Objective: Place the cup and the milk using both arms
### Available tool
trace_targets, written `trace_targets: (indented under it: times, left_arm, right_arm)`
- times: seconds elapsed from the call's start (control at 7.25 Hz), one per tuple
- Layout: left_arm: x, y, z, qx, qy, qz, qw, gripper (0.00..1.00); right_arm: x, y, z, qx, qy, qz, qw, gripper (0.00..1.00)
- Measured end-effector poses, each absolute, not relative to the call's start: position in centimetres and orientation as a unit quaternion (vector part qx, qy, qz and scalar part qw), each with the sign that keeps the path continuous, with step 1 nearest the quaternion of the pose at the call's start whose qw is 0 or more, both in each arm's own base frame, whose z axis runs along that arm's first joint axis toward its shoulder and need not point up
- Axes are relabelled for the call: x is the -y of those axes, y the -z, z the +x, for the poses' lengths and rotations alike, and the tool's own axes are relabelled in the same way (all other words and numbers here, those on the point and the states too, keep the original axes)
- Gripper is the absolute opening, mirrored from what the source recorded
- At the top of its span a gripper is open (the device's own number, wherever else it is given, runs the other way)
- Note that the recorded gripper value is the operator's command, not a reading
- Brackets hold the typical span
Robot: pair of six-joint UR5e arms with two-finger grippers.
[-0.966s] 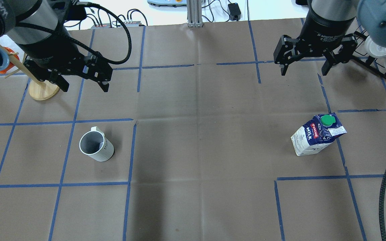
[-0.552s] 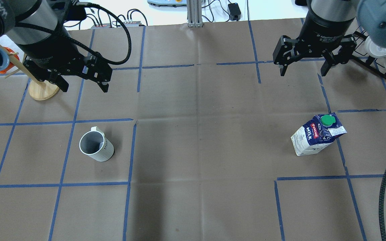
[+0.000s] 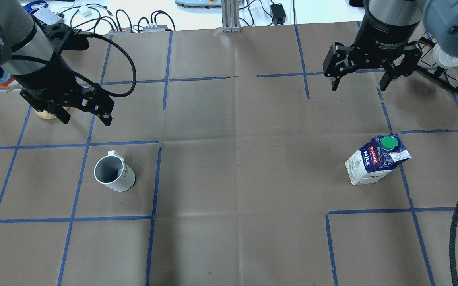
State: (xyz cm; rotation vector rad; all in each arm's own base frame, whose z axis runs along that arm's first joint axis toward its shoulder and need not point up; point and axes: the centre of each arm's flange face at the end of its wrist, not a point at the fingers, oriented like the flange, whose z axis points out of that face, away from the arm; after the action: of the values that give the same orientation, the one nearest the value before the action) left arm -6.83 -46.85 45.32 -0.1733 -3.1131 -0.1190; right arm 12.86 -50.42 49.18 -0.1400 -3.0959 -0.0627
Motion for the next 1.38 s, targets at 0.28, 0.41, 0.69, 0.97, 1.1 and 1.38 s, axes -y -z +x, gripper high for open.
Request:
trace_targets:
  times: [0.28, 0.41, 0.69, 0.97, 1.1, 1.38]
  left_arm:
    - [46.7, -39.8, -4.0, 0.998, 0.044, -0.042, 0.013, 0.99]
    - [46.3, -36.6, -2.7, 0.998, 0.039, -0.042, 0.012, 0.99]
    - [44.9, -31.2, 0.2, 0.999, 0.034, -0.020, 0.010, 0.99]
    - [44.8, -28.8, 1.8, 0.999, 0.047, -0.007, 0.006, 0.99]
    - [45.2, -27.8, 2.1, 0.999, 0.053, -0.005, 0.007, 0.97]
    - [45.6, -26.2, 2.3, 0.998, 0.066, -0.001, 0.011, 0.94]
  right_arm:
    - [50.4, -49.2, 12.9, 0.999, 0.020, -0.045, 0.021, 1.00]
    - [50.4, -49.2, 12.9, 0.999, 0.020, -0.045, 0.021, 1.00]
    - [50.4, -49.2, 12.9, 0.999, 0.020, -0.045, 0.021, 1.00]
    - [50.4, -49.2, 12.9, 0.999, 0.021, -0.045, 0.021, 1.00]
    - [50.4, -49.2, 12.9, 0.999, 0.021, -0.045, 0.021, 1.00]
    - [50.4, -49.2, 12.9, 0.999, 0.021, -0.044, 0.021, 1.00]
